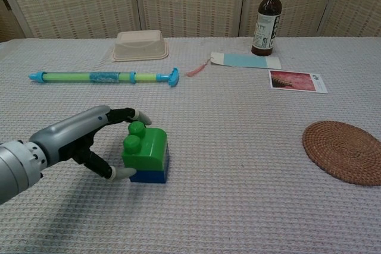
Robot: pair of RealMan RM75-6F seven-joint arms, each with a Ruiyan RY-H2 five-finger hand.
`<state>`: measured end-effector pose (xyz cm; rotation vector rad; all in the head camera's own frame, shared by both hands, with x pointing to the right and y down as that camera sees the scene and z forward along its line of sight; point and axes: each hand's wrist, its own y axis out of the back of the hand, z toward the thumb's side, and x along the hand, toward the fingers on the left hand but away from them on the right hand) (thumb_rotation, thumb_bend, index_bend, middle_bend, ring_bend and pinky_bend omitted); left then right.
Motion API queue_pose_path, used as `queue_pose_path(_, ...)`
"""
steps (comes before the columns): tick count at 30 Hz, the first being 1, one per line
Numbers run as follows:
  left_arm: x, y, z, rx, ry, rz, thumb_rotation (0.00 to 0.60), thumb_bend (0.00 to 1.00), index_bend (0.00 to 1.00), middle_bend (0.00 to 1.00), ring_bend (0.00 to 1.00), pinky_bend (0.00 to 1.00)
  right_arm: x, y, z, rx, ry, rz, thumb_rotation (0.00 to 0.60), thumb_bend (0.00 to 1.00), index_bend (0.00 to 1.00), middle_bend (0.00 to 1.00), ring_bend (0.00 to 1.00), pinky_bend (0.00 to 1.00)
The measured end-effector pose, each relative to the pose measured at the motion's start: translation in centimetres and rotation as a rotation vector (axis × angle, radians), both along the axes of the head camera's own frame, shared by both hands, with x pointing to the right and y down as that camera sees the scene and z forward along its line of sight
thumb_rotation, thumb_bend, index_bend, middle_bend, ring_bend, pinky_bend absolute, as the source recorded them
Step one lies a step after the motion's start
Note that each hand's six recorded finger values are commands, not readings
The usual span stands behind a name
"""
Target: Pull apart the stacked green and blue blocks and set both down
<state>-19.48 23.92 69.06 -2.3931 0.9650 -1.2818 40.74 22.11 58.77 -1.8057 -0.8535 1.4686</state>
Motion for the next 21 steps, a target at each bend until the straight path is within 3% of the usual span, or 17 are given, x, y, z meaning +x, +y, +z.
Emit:
queue_pose_path(16, 0.85, -0.75, 0.67, 0.032, 0.029, -0.057, 0.6, 0.3, 0.4, 0.43, 0.05, 0.0, 0.22, -0.16, 0.27, -0.01, 0.008, 0.007, 0.6, 0.41, 0.0, 0.0, 0.0, 0.0)
queue_pose_path(21, 0.62, -0.94, 0.67, 0.046, 0.042, -0.089, 0.6, 0.31, 0.53, 0.56, 0.12, 0.0, 0.15, -0.11, 0.45, -0.014, 0.011, 0.004, 0.6, 0.41, 0.0, 0.0, 0.0, 0.0)
